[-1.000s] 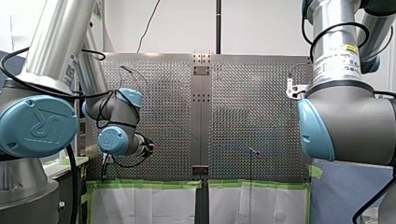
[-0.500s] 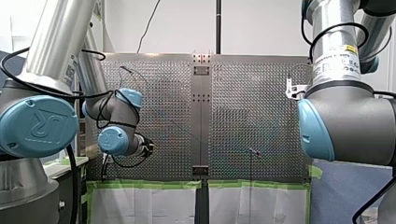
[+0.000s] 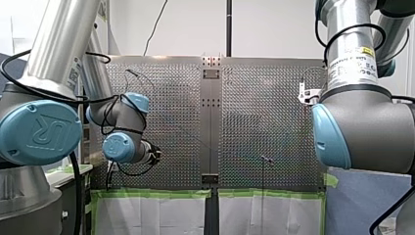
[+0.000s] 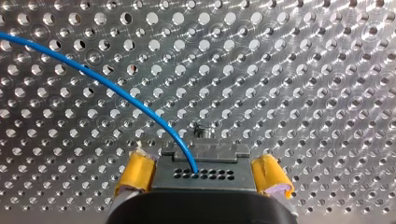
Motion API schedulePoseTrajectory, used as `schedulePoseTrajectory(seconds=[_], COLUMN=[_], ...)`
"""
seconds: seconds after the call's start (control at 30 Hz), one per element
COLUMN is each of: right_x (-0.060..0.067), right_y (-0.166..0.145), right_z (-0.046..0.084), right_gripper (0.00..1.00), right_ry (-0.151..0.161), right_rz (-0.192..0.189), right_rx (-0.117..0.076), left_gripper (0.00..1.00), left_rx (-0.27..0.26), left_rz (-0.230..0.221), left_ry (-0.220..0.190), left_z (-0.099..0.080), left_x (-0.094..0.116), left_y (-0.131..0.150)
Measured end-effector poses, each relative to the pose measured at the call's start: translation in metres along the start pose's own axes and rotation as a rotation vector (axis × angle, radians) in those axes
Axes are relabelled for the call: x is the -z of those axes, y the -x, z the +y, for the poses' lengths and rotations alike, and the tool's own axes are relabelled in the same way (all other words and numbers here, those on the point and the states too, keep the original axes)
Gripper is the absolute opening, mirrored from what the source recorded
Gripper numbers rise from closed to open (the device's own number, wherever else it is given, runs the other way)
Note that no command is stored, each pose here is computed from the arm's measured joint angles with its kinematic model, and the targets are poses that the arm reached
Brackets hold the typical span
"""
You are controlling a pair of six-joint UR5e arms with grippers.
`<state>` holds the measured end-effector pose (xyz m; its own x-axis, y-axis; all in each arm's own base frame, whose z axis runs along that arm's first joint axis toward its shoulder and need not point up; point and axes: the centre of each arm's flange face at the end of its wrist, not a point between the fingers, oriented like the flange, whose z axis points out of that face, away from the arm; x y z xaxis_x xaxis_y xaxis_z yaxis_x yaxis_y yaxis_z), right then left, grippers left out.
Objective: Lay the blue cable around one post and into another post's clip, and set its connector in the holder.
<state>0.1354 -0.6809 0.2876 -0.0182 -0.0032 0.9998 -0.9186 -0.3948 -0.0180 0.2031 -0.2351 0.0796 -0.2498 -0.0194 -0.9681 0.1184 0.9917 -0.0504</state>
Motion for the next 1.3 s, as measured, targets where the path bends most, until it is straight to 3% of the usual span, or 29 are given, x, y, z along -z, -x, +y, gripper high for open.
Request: schedulePoseTrajectory(seconds=[0.6,1.3], right_x=[-0.0005,-0.0009], right_y=[-0.0002,0.0000], right_z=[-0.0013,-0.0067], right_gripper=[0.99,0.99], right_ry=[0.001,-0.033], right_rz=[0.001,0.000], right_rx=[-0.009,-0.013], left_gripper=[0.98,0.98], left_rx=[-0.006,-0.006], left_rz=[0.004,0.005], left_ry=[0.002,0.004], left_z=[0.0005,0.0011], left_x=[0.0003,0.0000], left_y=[-0.0004,-0.0003])
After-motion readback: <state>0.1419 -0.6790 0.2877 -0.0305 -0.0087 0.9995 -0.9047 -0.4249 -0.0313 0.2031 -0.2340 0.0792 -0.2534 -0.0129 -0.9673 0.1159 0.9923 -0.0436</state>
